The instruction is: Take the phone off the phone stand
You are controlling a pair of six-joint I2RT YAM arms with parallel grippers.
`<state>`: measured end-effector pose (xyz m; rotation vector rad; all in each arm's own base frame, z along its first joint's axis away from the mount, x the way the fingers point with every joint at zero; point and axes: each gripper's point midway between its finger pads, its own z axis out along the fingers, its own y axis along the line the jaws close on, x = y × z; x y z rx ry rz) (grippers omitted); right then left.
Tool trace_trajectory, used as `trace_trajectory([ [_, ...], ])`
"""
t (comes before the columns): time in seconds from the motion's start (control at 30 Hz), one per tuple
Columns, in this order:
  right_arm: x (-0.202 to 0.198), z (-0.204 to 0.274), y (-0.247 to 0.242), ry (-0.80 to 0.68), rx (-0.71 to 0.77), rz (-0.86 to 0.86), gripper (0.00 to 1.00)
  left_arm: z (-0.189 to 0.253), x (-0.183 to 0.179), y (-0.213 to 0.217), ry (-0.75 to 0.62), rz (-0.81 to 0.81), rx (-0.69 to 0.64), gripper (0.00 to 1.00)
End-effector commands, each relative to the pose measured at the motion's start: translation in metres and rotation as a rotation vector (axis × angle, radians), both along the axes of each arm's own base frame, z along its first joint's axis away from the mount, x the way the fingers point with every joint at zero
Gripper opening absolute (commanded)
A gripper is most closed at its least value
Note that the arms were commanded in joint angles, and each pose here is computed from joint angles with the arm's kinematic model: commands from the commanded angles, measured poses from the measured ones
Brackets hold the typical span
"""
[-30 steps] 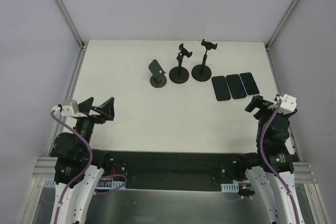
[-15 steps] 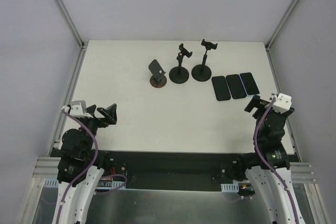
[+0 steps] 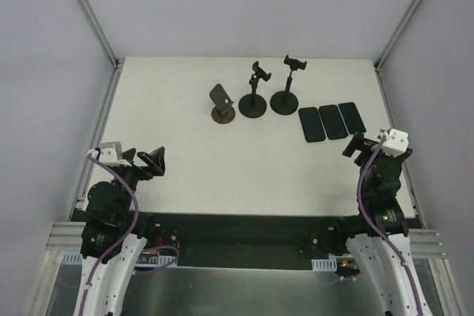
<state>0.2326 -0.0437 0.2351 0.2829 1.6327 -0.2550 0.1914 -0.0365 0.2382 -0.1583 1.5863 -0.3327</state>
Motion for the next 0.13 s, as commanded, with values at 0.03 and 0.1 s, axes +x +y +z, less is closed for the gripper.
trace_trajectory([
  [0.03,0.0042,0.0132,0.0024,-0.052,0.000,0.014,0.96,0.0260,-0.0150,0.0041,-0.123,0.003,-0.008,0.99],
  [0.1,0.0043,0.0135,0.0031,-0.054,0.002,0.019,0.96,0.0251,-0.0150,0.0057,-0.119,0.012,-0.009,0.99],
])
